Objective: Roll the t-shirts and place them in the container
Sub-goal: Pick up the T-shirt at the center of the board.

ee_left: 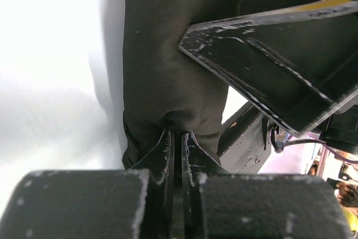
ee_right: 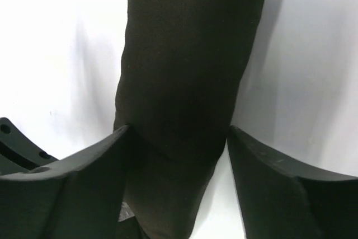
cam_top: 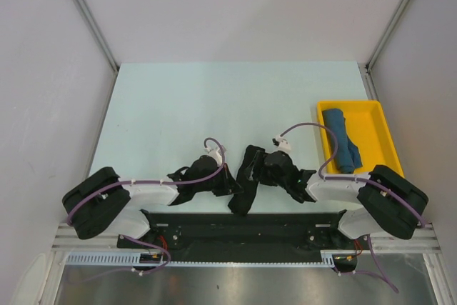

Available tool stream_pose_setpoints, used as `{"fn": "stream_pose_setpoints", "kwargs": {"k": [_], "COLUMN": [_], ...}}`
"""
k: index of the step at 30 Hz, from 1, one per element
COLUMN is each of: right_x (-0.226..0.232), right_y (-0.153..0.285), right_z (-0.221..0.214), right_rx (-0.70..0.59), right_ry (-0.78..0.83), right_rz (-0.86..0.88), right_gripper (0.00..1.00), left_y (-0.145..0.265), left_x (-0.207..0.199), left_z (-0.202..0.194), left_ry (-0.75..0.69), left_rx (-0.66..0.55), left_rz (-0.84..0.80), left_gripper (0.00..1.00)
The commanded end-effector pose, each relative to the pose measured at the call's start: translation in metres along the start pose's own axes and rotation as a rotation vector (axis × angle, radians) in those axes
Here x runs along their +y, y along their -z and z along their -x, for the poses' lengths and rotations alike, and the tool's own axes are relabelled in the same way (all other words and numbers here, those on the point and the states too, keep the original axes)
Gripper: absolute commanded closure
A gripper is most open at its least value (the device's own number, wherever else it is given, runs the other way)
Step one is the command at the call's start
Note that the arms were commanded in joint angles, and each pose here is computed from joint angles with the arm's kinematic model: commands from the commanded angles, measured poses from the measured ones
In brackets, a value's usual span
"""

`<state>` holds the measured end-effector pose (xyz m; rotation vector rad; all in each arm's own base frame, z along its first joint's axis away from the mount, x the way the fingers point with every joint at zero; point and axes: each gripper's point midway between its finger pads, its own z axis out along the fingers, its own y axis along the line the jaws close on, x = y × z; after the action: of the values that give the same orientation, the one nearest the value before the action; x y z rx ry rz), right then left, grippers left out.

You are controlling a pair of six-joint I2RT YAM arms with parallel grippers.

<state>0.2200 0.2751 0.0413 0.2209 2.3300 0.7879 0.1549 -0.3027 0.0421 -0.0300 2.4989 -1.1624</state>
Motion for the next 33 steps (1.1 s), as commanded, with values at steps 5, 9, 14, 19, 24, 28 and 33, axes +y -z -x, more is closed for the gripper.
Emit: {"fn": "stream_pose_setpoints", "kwargs": {"k": [5, 9, 14, 19, 24, 28, 33], "right_x": [0.004, -0.008, -0.014, -0.007, -0.01, 0.002, -0.006], "right_y": [-0.015, -0.014, -0.007, -0.009, -0.002, 0.013, 0.041], "right_z": [0.004, 0.005, 0.012, 0.005, 0.021, 0.045, 0.096], "right_rx": [0.0, -0.001, -0.019, 0.112, 0.164, 0.155, 0.128], "right_ry": [-0.018, -0.009, 0.077, 0.108, 0.076, 0.227, 0.364], "right_rz": [-0.047, -0.113, -0.14, -0.041, 0.008, 0.012, -0.034], "right_gripper": [0.69, 1.0, 1.0, 1.0, 1.0, 1.0, 1.0], "left_y": [0.006, 0.017, 0.046, 0.082, 0.109, 0.136, 0.152], "left_x": [0.031, 0.017, -0.015, -0.047, -0.068, -0.087, -0.092], "left_z": [-0.005, 0.0, 0.022, 0.035, 0.035, 0.039, 0.039], "left_ry": [-0.031, -0.055, -0.144, -0.229, -0.306, -0.376, -0.425], "left_rx": [0.004, -0.003, -0.075, -0.106, -0.098, -0.129, -0.147], "left_rz": [0.107, 0.076, 0.03, -0.025, -0.083, -0.142, -0.167], "left_gripper": [0.92, 0.7, 0.53, 0.51, 0.51, 0.51, 0.51]}}
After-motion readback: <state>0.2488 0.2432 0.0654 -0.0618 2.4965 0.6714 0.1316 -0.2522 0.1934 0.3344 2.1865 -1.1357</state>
